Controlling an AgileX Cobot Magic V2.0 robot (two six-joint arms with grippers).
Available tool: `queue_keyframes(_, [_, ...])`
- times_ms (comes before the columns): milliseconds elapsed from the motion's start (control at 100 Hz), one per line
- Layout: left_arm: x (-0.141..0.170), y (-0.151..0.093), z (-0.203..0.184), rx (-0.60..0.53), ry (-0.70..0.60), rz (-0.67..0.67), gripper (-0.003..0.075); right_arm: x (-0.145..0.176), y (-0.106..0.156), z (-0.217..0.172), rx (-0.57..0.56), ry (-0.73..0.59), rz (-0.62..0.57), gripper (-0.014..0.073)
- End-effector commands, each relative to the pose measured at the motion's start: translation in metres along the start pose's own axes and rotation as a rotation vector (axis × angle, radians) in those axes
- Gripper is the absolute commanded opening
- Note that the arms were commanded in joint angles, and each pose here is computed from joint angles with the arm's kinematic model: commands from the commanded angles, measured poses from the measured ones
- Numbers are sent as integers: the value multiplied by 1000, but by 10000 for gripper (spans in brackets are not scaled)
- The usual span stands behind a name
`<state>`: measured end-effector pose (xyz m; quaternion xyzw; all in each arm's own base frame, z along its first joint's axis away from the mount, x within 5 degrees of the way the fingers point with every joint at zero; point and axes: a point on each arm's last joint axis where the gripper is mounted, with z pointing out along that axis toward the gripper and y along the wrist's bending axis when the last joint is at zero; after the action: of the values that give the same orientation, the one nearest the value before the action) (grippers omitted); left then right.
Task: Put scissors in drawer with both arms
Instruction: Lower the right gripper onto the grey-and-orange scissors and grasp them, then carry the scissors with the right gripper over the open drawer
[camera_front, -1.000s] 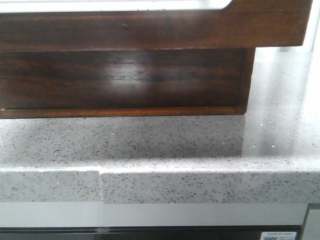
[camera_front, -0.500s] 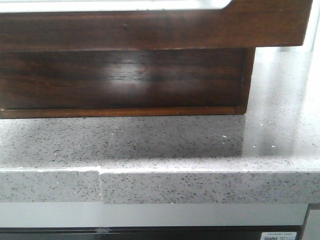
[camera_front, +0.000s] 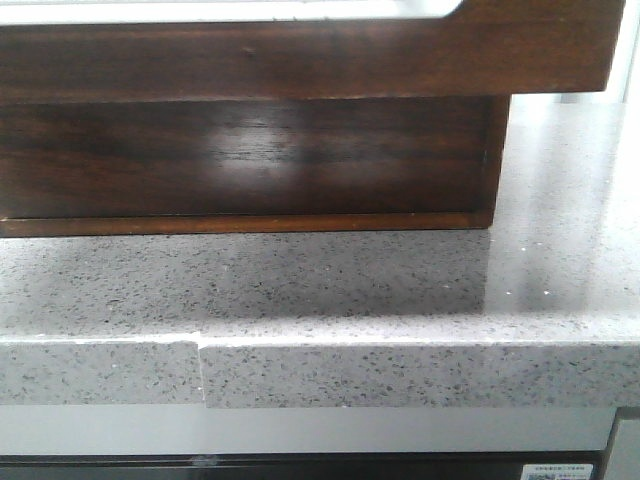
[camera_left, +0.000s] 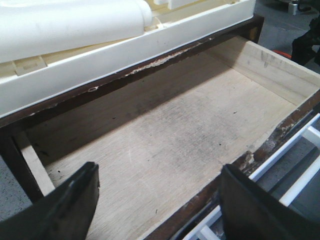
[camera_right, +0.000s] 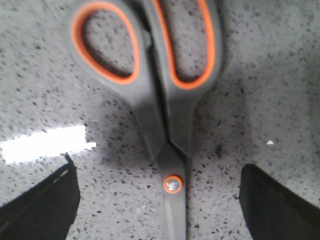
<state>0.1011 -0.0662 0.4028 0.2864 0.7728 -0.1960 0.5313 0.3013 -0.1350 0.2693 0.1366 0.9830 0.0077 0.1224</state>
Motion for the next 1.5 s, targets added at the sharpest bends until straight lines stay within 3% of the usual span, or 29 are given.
queue_keyframes(0, [-15,0,-4,-13,-93,-19,471,-6,0,-17,10,-81,-24,578])
queue_keyframes(260, [-15,1,-2,-14,-91,-22,471,-9,-2,-12,21,-81,-30,396])
queue_keyframes(760, [-15,1,-2,-14,-91,-22,471,-9,-3,-2,12,-35,-41,377])
queue_keyframes(1070, [-15,1,-2,-14,-91,-22,471,-8,-3,-2,10,-25,-50,95])
queue_keyframes(1300, [-15,1,-2,-14,-91,-22,471,-7,-3,-2,9,-20,-65,-12])
queue_keyframes(1490, [-15,1,-2,-14,-91,-22,471,-7,-3,-2,9,-22,-69,-25])
